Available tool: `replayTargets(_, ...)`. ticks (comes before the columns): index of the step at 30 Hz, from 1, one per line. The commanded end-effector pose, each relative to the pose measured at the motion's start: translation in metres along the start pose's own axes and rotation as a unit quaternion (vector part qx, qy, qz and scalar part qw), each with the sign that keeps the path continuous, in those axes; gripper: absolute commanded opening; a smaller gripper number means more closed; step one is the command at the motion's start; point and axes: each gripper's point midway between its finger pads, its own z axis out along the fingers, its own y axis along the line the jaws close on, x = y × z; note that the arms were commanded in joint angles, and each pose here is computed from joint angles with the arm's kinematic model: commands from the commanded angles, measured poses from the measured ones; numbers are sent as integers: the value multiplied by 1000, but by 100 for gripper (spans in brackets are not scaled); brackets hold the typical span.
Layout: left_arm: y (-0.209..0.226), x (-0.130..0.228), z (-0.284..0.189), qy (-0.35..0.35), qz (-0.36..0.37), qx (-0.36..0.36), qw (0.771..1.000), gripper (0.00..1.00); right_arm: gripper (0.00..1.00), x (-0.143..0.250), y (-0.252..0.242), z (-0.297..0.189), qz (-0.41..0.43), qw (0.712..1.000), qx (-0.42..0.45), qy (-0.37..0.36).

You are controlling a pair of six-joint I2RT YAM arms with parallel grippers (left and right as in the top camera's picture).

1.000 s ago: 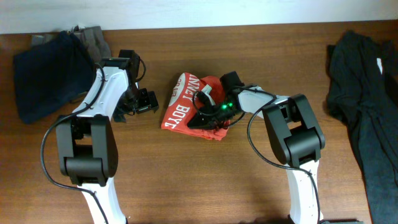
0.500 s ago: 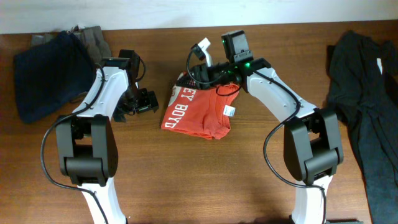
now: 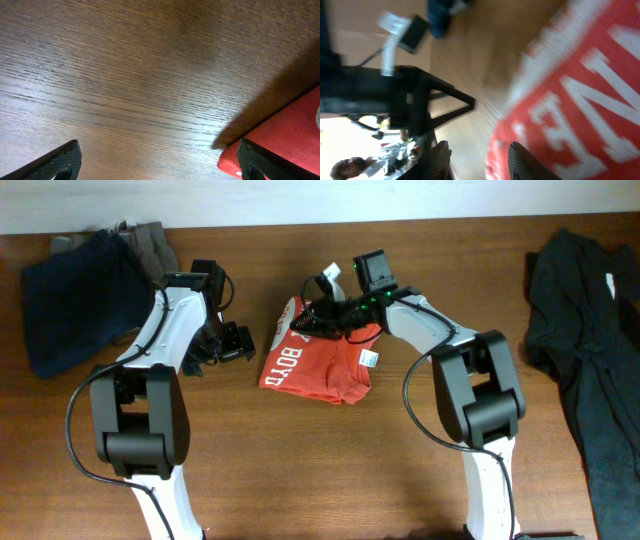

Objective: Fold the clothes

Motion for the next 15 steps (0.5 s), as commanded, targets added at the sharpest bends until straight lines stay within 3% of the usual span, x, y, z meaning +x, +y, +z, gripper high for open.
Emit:
replayTargets(1, -3, 3, -1, 5, 16, 8, 1000, 99, 42, 18, -40, 11, 59, 998, 25, 23)
replayTargets(4, -3, 4, -1, 5, 16, 8, 1000, 99, 43, 17, -38, 9, 55, 998, 24, 23)
replayTargets(9, -2, 4, -1, 5, 16, 8, 1000, 99, 46, -12, 38, -31, -21, 1000, -5, -21)
replayTargets(12, -3, 3, -1, 4, 16, 8, 1000, 99, 61, -7, 96, -58, -61, 998, -11, -34)
replayTargets(15, -3, 2, -1, 1, 16, 9, 1000, 99, 68, 12, 110, -65, -63, 998, -12, -12)
